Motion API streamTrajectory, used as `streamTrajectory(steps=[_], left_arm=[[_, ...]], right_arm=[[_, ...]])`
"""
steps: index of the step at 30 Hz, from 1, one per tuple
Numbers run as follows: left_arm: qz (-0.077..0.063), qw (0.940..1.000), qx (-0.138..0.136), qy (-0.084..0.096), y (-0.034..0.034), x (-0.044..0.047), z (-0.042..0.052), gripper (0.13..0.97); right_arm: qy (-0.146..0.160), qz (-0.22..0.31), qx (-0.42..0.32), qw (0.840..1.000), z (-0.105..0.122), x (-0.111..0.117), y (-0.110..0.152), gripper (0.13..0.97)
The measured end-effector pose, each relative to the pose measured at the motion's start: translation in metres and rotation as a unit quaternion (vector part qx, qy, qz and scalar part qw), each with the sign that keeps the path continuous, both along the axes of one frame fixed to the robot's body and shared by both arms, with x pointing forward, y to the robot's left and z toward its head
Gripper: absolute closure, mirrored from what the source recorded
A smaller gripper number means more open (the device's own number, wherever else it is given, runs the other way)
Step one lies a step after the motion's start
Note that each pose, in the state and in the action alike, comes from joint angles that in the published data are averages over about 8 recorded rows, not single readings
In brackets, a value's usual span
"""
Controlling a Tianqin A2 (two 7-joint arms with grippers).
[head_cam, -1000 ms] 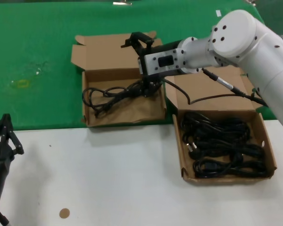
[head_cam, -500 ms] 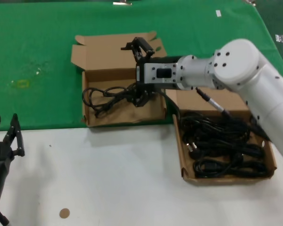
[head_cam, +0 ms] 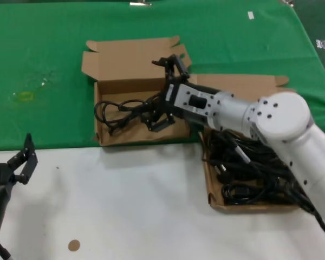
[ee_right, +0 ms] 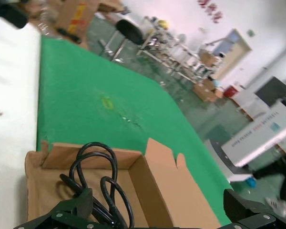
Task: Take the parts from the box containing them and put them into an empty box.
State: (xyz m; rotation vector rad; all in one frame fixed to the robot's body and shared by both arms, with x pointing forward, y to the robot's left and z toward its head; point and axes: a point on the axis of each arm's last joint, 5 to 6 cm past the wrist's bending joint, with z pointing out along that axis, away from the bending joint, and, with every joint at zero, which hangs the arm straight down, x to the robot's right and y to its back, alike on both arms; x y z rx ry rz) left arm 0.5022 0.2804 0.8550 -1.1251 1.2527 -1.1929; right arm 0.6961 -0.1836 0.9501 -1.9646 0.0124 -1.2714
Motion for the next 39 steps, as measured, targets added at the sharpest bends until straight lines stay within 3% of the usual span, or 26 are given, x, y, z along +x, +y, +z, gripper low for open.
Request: streamTrajectory(steps=[8,17,26,39], left_arm=[[0.0,1.0,0.0,0.0,0.0,0.0,0.0,0.479],[0.0,1.0,0.0,0.0,0.0,0.0,0.0,0.291],[0.0,1.0,0.0,0.0,0.0,0.0,0.0,0.175],[0.0,1.0,0.0,0.0,0.0,0.0,0.0,0.132]], right_arm=[[0.012,-0.043,0.08,0.996,-0.024,-0.023,-0.01,0.13],[0.024,-0.096,0.164,0.981,-0.047,-0.053,-0.024,0.13],[0.035,-0.152,0.242,0.958,-0.066,-0.085,-0.042,0.13],[0.044,-0.237,0.339,0.91,-0.086,-0.137,-0.07,0.13]])
